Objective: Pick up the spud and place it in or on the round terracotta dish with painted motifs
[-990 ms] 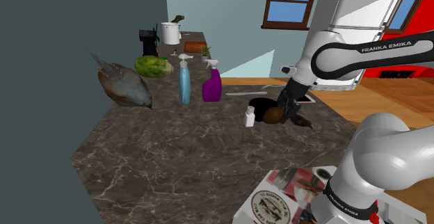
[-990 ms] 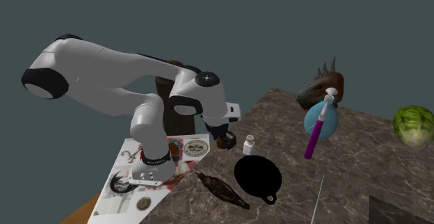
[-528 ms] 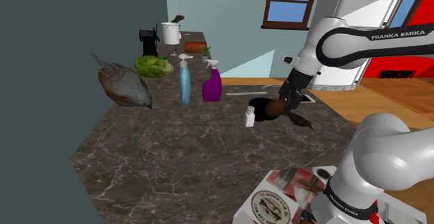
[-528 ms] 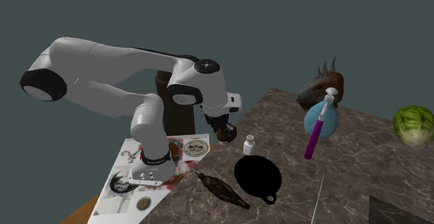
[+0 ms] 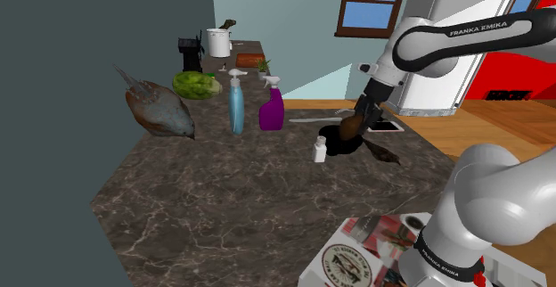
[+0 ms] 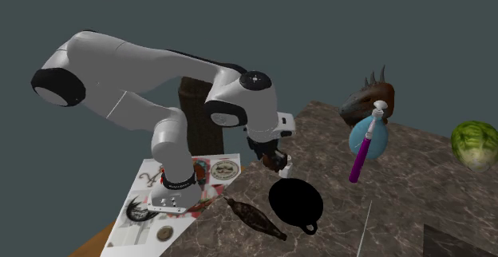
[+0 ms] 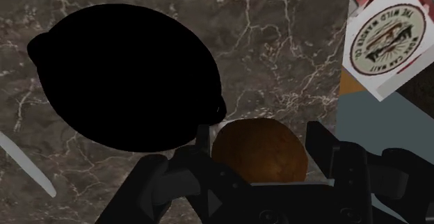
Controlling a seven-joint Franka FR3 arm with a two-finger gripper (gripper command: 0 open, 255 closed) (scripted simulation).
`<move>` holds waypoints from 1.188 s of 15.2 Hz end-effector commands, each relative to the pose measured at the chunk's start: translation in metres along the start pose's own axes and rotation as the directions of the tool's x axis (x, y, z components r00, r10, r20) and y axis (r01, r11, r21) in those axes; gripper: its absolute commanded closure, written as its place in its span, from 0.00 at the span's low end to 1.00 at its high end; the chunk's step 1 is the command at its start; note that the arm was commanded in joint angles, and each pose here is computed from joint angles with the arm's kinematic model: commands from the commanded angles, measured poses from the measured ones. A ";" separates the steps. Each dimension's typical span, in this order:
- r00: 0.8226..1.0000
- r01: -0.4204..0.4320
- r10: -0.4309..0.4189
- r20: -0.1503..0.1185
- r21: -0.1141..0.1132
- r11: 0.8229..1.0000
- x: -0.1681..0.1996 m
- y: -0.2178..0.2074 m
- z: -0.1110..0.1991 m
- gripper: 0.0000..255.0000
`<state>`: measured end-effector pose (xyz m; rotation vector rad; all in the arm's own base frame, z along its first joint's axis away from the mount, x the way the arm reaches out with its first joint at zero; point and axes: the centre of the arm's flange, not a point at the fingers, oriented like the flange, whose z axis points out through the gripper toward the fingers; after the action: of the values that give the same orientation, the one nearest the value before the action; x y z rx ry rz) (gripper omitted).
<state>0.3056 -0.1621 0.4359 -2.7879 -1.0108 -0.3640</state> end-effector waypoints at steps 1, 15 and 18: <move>1.000 0.000 0.000 0.002 -0.002 1.000 0.001 0.028 -0.001 1.00; 1.000 0.000 0.000 0.002 -0.002 1.000 -0.012 0.109 0.036 1.00; 1.000 0.000 0.000 0.002 -0.002 1.000 -0.017 0.110 0.051 1.00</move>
<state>0.3735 -0.2449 0.3811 -2.7902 -1.0118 -0.3619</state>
